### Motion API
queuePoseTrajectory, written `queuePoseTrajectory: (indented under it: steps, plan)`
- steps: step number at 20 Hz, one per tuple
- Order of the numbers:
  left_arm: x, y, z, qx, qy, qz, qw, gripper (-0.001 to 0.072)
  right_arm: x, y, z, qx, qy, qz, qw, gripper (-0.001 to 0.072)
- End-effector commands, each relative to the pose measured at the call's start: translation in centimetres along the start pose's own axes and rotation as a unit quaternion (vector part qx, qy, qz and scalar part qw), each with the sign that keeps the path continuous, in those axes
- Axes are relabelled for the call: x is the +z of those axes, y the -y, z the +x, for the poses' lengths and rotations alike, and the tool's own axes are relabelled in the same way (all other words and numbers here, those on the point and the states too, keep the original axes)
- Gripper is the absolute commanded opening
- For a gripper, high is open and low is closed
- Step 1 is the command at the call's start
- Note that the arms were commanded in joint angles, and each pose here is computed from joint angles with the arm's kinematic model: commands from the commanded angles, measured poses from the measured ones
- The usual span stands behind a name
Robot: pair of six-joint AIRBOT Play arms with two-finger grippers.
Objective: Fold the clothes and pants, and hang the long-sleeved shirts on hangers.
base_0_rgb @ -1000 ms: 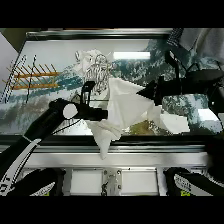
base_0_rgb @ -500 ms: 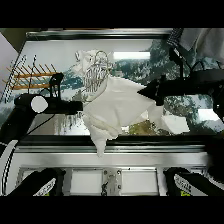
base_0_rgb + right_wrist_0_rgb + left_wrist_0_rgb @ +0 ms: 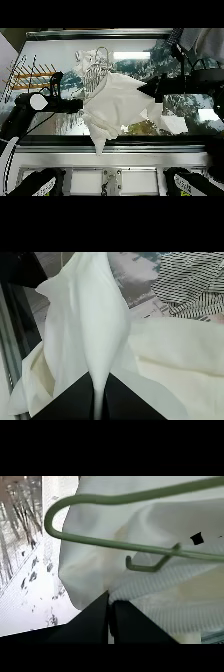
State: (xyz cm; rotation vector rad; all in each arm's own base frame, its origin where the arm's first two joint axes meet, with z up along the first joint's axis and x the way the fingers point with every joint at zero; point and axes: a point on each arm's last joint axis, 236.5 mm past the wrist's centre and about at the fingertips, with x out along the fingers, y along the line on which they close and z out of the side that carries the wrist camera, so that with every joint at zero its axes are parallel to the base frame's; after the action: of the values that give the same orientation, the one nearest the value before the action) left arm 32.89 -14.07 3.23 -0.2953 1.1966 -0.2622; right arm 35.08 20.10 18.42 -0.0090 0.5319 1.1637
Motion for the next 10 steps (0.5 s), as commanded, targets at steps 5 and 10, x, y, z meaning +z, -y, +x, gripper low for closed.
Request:
queuePoseTrajectory:
  steps: [5, 10]
  plan:
    - [0.7, -0.9, 1.2, 0.005, 0.000, -0.007, 1.000, 0.0013, 1.6, -0.6, -0.4, -0.008, 0.025, -0.009, 1.000, 0.0012]
    - [0.8, 2.3, 1.5, -0.036, 0.011, 0.014, 0.999, 0.0013, 2.5, -1.0, -0.1, -0.009, 0.038, -0.012, 0.999, 0.0012]
